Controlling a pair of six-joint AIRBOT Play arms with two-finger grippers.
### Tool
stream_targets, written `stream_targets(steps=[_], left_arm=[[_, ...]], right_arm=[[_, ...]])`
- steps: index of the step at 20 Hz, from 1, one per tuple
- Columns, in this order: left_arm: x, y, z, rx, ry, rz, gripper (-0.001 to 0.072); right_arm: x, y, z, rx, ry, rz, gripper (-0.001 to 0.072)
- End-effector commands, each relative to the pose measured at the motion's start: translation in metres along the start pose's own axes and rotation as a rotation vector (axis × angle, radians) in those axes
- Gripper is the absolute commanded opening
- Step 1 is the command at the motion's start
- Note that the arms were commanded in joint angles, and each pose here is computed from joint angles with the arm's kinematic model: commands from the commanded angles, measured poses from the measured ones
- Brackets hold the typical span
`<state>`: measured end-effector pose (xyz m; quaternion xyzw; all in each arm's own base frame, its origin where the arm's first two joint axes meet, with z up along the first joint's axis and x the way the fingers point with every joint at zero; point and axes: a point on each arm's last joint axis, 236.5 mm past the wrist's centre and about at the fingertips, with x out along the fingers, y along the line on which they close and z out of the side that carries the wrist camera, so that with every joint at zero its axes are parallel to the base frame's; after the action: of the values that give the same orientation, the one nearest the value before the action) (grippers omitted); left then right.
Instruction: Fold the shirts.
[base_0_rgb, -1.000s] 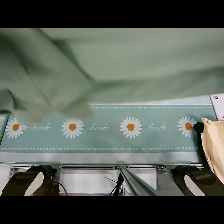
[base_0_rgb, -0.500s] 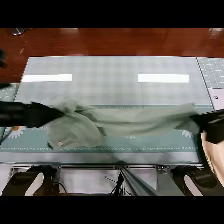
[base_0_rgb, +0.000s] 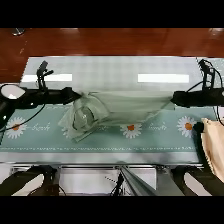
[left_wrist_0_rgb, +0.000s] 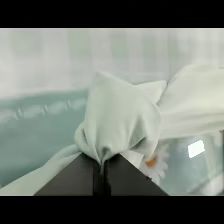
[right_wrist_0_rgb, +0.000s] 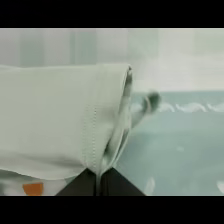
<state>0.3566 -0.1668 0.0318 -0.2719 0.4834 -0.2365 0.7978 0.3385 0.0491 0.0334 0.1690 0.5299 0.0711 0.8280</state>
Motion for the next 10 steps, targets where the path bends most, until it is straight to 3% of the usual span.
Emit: stream_targets(steps=[1,3,4,5,6,7,10], left_arm=[[0.041,0.011,0.047,0.049,-0.056,0.030,0.0023],[0.060,0.007,0.058,0.063,-0.053,0.029,0.0024],[0.068,0.006,0.059,0.066,-0.038,0.024,0.0068],[0.073,0.005,0.057,0.067,-0.011,0.014,0.0370],[0.073,0.003,0.052,0.064,0.026,0.000,0.0693],[0.066,0.007,0.046,0.091,0.081,0.006,0.0709],[0.013,0.056,0.030,0.033,0.252,0.144,0.0708]], right_arm=[[0.050,0.003,0.050,0.160,-0.005,0.202,0.0024],[0.067,0.013,0.076,0.235,-0.006,0.299,0.0024],[0.074,0.017,0.086,0.269,-0.006,0.335,0.0026],[0.079,0.022,0.094,0.298,-0.004,0.368,0.0178],[0.080,0.026,0.099,0.307,0.008,0.396,0.0513],[0.077,0.027,0.104,0.296,0.018,0.410,0.0611],[0.028,0.014,0.134,0.208,-0.037,0.445,0.0611]])
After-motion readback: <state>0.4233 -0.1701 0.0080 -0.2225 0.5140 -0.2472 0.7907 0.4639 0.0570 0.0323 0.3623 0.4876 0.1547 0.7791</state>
